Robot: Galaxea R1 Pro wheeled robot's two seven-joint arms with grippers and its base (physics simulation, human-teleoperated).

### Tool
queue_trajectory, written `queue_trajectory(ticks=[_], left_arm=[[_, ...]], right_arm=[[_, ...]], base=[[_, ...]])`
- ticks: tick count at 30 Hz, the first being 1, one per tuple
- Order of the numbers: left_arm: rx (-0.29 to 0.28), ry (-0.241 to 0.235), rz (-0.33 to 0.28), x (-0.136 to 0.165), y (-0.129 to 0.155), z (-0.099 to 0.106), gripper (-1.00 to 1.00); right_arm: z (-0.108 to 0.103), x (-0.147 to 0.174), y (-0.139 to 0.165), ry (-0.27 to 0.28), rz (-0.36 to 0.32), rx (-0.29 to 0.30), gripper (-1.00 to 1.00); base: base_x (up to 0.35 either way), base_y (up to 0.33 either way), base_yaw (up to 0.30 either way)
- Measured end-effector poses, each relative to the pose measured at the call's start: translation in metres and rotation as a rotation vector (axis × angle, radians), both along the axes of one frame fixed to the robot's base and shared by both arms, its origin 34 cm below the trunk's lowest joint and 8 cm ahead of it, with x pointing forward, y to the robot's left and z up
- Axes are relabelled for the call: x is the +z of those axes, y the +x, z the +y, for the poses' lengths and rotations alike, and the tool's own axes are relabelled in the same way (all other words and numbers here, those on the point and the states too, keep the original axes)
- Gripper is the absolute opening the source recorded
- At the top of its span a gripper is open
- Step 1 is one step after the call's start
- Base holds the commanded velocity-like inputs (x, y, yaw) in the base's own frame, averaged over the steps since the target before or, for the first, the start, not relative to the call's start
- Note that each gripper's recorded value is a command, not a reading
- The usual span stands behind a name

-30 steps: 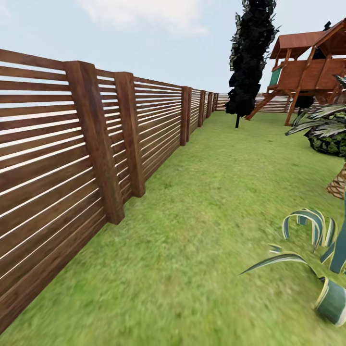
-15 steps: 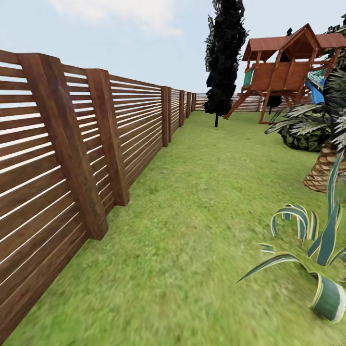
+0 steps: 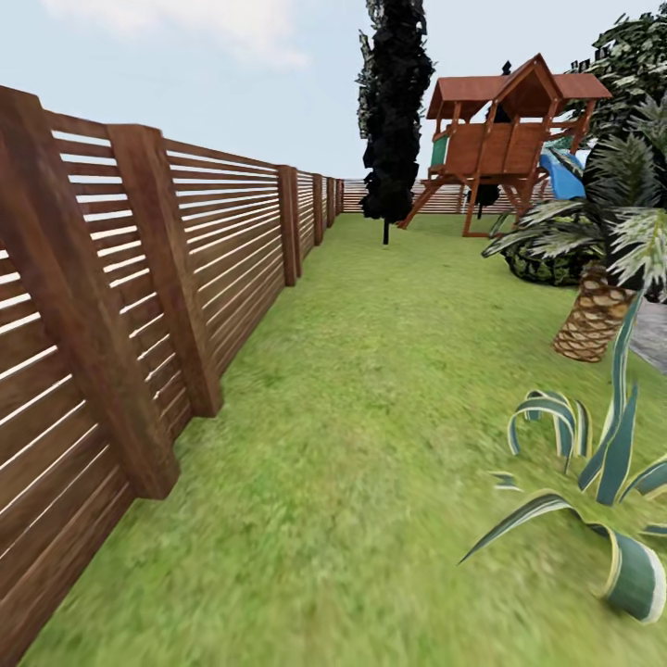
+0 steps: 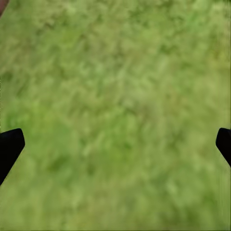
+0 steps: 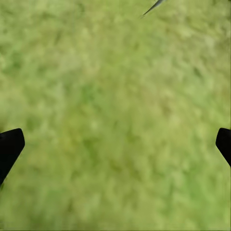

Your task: In the garden, pick up the pesticide atomizer on the floor and spray pesticide onto both trees until each tree trunk is fully covered.

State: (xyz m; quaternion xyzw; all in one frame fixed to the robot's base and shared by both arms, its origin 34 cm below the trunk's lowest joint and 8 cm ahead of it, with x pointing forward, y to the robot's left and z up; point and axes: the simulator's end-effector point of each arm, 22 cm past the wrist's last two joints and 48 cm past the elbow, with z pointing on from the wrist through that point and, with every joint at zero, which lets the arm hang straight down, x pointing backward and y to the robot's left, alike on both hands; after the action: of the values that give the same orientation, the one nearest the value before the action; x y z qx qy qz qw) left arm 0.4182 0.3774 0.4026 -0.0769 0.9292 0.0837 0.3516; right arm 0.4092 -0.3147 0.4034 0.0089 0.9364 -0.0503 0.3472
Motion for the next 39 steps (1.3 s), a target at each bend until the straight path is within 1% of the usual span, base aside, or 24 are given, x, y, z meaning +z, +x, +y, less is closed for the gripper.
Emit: queue_trajectory(ticks=[5, 12, 26, 32, 39], left_arm=[[0.000, 0.000, 0.000, -0.0001, 0.0000, -0.0003, 1.00], [0.000, 0.000, 0.001, -0.0001, -0.0002, 0.0004, 1.00], [-0.001, -0.004, 0.004, -0.0011, -0.0013, -0.0018, 1.00], [-0.002, 0.000, 0.003, -0.0003, -0.0008, 0.0014, 1.00], [-0.003, -0.002, 0.003, -0.0005, -0.0008, 0.0004, 1.00]], right_arm=[[0.0001, 0.0003, 0.0003, 0.000, -0.002, 0.000, 1.00], [-0.0010, 0.0042, 0.0044, -0.004, -0.029, 0.006, 1.00], [-0.0010, 0.0045, 0.0047, -0.004, -0.032, 0.007, 1.00], [-0.0009, 0.0045, 0.0047, -0.004, -0.032, 0.007, 1.00], [-0.0010, 0.0045, 0.0047, -0.004, -0.032, 0.007, 1.00]], base=[[0.294, 0.195, -0.012], [0.296, 0.188, -0.001], [0.311, 0.146, 0.000], [0.315, 0.138, 0.000], [0.316, 0.138, 0.000]])
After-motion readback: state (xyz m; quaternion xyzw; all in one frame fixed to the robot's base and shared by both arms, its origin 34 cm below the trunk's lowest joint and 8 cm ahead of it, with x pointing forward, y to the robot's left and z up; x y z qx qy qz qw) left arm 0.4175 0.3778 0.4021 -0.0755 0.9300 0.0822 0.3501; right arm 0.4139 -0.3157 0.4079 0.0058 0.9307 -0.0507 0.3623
